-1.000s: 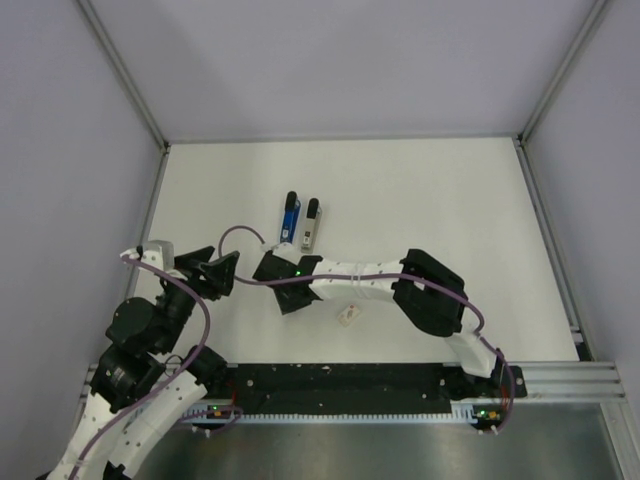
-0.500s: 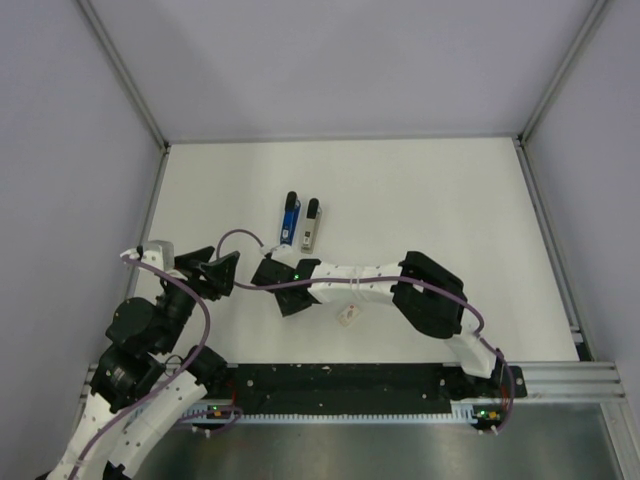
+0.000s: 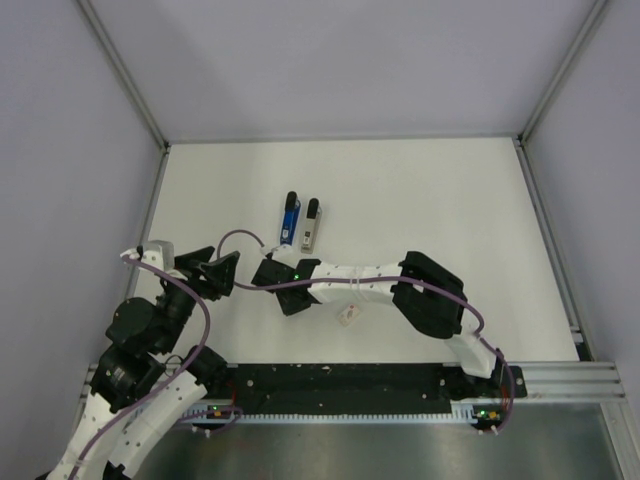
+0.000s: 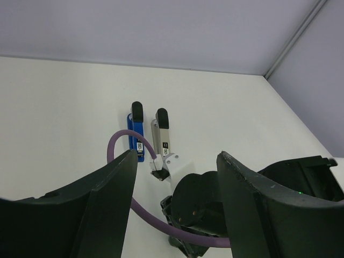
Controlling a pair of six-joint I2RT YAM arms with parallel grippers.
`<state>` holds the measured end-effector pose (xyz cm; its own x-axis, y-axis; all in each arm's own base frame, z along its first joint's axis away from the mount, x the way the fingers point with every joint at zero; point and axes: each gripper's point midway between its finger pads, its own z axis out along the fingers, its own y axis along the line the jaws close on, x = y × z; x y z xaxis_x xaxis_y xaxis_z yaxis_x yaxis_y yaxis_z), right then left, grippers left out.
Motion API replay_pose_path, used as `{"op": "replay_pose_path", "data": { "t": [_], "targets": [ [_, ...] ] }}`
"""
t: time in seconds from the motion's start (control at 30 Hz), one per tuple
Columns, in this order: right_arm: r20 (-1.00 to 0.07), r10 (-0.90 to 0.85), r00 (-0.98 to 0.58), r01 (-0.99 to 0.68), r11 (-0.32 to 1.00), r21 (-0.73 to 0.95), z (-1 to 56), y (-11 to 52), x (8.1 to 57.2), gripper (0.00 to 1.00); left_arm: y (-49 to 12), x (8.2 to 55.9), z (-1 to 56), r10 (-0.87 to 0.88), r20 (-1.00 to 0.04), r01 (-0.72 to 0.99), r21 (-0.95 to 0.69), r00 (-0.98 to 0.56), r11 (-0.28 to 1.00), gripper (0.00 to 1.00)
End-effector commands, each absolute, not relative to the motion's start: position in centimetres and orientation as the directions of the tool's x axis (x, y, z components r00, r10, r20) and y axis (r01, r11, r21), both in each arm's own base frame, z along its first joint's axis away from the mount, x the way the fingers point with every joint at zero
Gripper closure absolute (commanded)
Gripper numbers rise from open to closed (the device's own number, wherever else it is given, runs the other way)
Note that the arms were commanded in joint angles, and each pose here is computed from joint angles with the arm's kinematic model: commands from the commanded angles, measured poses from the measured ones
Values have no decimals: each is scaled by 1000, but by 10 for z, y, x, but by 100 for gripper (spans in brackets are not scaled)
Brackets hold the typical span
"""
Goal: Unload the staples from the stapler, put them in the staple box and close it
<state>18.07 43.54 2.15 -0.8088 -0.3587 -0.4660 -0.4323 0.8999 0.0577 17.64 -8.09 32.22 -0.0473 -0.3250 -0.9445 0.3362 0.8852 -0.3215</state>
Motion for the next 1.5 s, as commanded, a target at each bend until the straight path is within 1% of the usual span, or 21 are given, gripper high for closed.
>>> {"op": "replay_pose_path", "data": {
  "t": [0.0,0.13,0.33,0.63,0.87,1.17,1.47],
  "targets": [
    [-433,-394,-811,-438,899,3,6,427,173,85,-81,176,334,-346,-938,354,-327,-8,876,34],
    [-450,-386,-805,-435,901,5,16,425,174,86,-82,177,333,-344,-939,351,-326,-11,878,34],
    [-520,-366,-772,-432,902,8,54,410,181,86,-83,182,328,-329,-944,339,-319,-29,885,34],
    [-558,-286,-779,-338,941,-10,77,331,191,86,-87,191,319,-302,-951,313,-306,-65,899,34],
    [-586,-176,-791,-223,975,8,93,262,206,86,-89,200,310,-278,-955,287,-295,-99,911,34],
    [-556,-50,-830,-59,998,-2,76,181,212,86,-96,211,297,-242,-958,274,-276,-154,921,33],
    [-545,32,-838,56,998,-28,59,136,217,86,-97,216,293,-228,-958,260,-268,-172,928,34]
  ]
}}
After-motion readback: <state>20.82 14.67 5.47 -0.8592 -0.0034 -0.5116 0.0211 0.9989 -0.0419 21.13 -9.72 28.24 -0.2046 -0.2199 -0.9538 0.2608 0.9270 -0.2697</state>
